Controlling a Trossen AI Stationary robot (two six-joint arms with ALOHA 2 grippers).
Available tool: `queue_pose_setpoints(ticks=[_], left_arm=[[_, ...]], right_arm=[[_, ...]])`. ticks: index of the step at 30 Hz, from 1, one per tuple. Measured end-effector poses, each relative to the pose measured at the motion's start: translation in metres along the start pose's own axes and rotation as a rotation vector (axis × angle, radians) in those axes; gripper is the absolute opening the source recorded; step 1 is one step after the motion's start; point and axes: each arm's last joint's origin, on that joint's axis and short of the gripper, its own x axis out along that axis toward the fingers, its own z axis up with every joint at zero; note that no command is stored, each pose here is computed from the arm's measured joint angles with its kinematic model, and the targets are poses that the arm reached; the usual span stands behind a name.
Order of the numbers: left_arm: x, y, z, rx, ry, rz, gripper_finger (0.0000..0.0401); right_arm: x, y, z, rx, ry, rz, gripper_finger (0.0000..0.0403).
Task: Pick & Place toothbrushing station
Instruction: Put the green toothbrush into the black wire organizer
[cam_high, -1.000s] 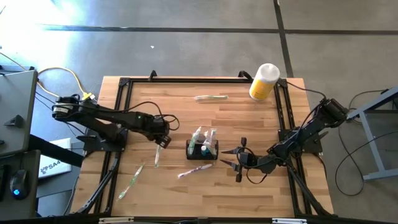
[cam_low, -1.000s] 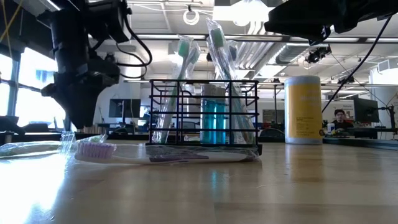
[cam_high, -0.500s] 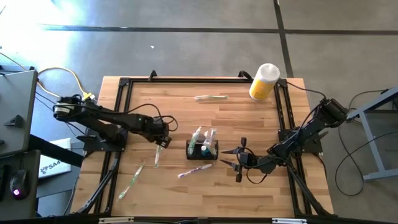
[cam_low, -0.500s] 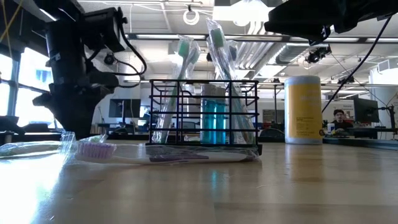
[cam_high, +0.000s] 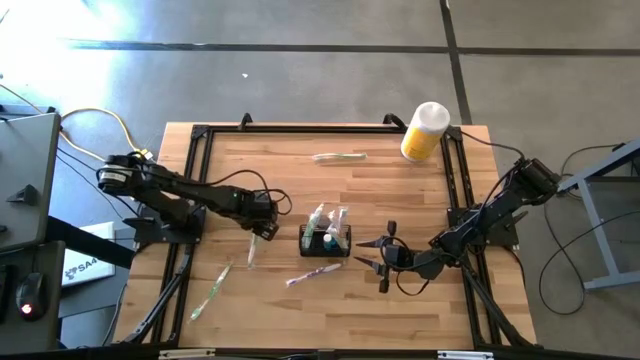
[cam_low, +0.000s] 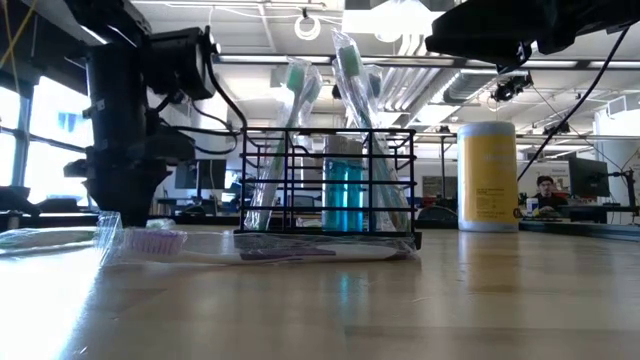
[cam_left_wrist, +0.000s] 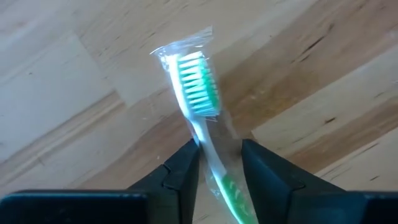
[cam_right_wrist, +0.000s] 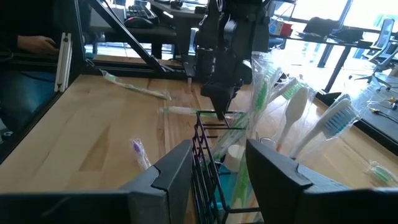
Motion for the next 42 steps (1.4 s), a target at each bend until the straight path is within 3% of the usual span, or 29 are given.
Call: queue_pose_setpoints(ticks=[9, 19, 22, 25, 30, 34, 37, 42], left_arm=[[-0.001, 0.002, 0.001, 0.092, -0.056, 0.035, 0.0014], [-0.024, -0.008, 0.012, 0.184, -0.167, 0.044, 0.0005], [-0.050, -0.016, 0.020, 0.193, -0.246, 0.030, 0.0003], [-0.078, -0.018, 0.024, 0.209, -0.285, 0.087, 0.0003], [-0.141, -0.033, 0.024, 0.250, -0.439, 0.117, 0.0002], [-0.188, -0.054, 0.005, 0.329, -0.669, 0.048, 0.0002], [-0.211, -0.070, -0.023, 0.454, -0.855, -0.040, 0.0002], [-0.217, -0.097, -0.072, 0.681, -1.091, -0.178, 0.0002]], right_arm=[[0.000, 0.000, 0.000, -0.001, 0.001, 0.000, 0.0144], [0.000, 0.000, 0.000, -0.002, 0.002, 0.000, 0.0144], [0.000, 0.000, 0.000, -0.003, 0.002, 0.000, 0.0144], [0.000, 0.000, -0.001, -0.009, 0.009, -0.001, 0.0144], [0.000, 0.000, -0.002, -0.004, 0.016, -0.001, 0.0144], [0.000, 0.000, -0.003, 0.001, 0.021, -0.002, 0.0144], [0.000, 0.000, -0.003, 0.010, 0.024, -0.002, 0.0144], [0.000, 0.000, -0.004, 0.023, 0.028, -0.001, 0.0144]])
